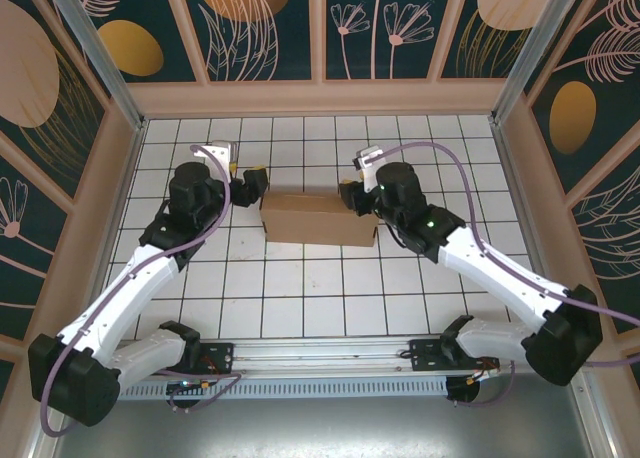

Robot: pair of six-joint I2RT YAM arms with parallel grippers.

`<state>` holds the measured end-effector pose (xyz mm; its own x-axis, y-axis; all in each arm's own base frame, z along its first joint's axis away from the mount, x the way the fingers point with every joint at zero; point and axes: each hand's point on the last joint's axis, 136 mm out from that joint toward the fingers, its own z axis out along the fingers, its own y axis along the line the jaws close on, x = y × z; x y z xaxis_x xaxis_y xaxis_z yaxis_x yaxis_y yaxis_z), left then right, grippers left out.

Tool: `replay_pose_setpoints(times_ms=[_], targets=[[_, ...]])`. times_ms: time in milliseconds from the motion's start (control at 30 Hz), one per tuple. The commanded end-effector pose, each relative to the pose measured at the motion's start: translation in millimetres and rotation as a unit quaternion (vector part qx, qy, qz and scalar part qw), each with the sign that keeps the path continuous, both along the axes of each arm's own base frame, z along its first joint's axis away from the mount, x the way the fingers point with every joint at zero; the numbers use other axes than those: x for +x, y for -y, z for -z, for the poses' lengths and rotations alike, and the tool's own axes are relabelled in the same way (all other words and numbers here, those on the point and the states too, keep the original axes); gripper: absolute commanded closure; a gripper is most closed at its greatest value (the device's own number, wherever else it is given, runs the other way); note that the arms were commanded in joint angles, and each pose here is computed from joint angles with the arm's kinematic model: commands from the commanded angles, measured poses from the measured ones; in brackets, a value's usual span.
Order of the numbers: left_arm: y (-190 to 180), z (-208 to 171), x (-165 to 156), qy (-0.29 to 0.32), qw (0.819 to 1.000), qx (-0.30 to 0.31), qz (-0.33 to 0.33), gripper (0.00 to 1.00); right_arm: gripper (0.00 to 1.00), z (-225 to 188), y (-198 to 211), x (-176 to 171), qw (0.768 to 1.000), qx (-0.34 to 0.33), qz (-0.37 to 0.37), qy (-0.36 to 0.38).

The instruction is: Fold the paper box

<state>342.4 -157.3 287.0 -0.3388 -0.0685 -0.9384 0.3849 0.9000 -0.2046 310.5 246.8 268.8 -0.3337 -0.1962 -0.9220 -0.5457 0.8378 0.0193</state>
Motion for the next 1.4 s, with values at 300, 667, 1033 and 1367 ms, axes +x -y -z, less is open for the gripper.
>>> replay_pose_setpoints(times_ms=[300,667,1033,1367], targets=[[23,5,-19,0.199,0.928,0.213,0.231,0.37,0.54,-58,-22,-48,0.96,-0.049,-0.181,0.207],[-2,42,-32,0.155,0.919,0.204,0.298,0.39,0.53,-66,9,-44,0.959,-0.067,-0.168,0.219],[-3,54,-14,0.144,0.927,0.191,0.287,0.41,0.57,-65,21,-40,0.964,-0.074,-0.162,0.199],[-4,69,-8,0.139,0.924,0.203,0.293,0.51,0.62,-66,38,-32,0.969,-0.091,-0.135,0.188]])
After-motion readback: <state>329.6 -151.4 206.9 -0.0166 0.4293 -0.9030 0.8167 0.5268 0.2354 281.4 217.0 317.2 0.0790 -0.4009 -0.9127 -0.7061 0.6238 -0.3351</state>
